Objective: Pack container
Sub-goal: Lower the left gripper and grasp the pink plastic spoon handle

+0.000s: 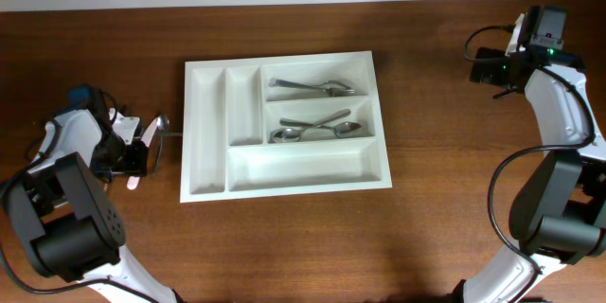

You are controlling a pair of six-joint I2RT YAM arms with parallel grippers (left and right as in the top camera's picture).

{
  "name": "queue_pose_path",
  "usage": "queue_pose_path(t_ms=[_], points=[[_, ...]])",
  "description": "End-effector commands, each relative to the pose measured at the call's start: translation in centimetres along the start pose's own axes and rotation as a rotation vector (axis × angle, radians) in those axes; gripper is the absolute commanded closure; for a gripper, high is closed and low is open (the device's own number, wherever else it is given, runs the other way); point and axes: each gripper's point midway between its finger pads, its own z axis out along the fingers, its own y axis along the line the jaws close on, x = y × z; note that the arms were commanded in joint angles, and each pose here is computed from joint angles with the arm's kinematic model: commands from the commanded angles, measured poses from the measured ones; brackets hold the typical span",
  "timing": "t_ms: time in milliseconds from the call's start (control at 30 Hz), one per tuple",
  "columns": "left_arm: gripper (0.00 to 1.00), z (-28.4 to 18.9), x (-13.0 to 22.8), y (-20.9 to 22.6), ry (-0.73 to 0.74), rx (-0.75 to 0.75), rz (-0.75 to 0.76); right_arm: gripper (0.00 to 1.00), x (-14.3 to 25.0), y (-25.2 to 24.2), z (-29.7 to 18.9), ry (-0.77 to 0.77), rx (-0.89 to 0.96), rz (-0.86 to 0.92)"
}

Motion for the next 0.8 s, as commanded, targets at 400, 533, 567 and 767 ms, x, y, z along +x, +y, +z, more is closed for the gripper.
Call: queue_pose_path(t_ms=[400, 533, 567, 767], points=[[0.67, 2.7, 1.2, -1.5, 0.078, 0.090, 0.008, 0.01, -0.6, -0.3, -0.2, -0.013, 0.015, 0.001], [0.68, 3.1, 1.1, -1.5, 0.080, 0.090, 0.008, 0.01, -0.6, -0.3, -0.2, -0.013, 0.015, 0.001], [0.68, 3.1, 1.1, -1.5, 0.078, 0.090, 0.008, 0.01, -0.6, -0.2, -0.2, -0.013, 0.015, 0.000], [0.91, 3.1, 0.8, -1.4, 0.068, 0.084, -0.004, 0.01, -0.6, -0.3, -0.2, -0.013, 0.015, 0.000]])
